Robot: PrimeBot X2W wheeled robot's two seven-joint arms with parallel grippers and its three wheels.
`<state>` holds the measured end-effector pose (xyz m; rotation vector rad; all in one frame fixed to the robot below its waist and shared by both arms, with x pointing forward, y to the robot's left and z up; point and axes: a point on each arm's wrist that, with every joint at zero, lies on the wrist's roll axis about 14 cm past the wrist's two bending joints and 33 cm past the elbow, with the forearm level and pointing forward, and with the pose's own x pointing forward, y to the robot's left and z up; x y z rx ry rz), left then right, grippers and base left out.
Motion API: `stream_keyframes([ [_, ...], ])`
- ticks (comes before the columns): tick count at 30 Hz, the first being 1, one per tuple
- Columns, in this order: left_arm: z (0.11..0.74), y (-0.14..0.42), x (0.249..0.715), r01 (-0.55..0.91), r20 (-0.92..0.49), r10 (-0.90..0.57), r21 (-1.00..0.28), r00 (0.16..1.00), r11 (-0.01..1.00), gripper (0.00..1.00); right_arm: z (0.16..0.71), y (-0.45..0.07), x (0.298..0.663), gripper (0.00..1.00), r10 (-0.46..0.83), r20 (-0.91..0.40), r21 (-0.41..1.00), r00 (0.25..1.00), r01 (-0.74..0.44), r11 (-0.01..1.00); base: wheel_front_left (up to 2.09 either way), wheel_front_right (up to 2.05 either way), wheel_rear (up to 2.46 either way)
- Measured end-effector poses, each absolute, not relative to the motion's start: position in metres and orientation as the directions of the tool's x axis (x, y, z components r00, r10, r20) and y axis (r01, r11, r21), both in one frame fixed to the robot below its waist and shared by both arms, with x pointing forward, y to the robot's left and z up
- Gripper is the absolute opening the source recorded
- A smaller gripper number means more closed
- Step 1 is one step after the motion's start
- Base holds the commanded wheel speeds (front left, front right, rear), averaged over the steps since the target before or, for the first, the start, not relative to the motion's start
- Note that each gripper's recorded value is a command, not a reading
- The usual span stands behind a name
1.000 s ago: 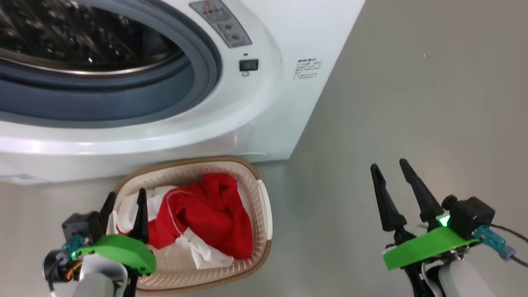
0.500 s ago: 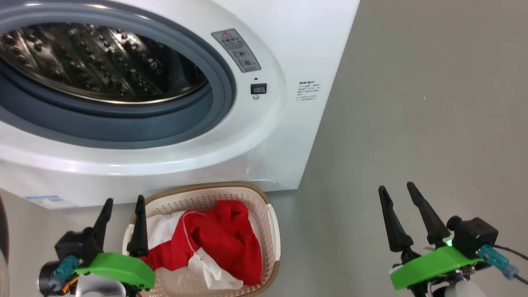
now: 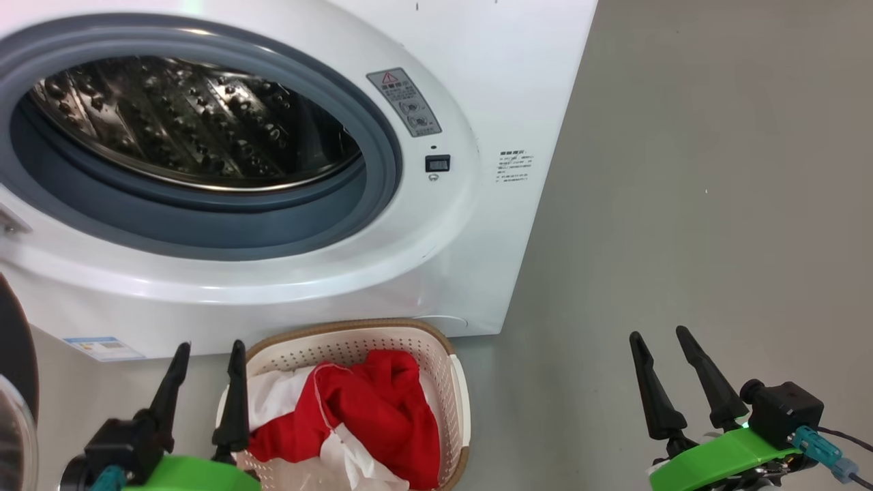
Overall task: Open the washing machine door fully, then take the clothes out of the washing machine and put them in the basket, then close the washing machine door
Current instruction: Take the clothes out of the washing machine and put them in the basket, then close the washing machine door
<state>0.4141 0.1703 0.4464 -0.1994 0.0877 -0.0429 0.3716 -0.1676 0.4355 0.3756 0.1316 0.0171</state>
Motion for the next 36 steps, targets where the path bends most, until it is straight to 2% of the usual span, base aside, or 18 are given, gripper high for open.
stream_keyframes([
  [12,0.452,0.188,0.386,-0.003,-0.069,-0.009,-0.179,0.998,0.984,1.00,0.432,-0.174,0.358,1.00,0.024,-0.141,0.361,0.990,0.029,0.932,0.00,0.00,0.00],
  [36,0.458,0.183,0.384,0.015,-0.051,-0.025,-0.184,0.998,0.983,1.00,0.435,-0.174,0.358,1.00,0.023,-0.132,0.361,0.991,0.026,0.932,-0.01,0.01,0.00],
])
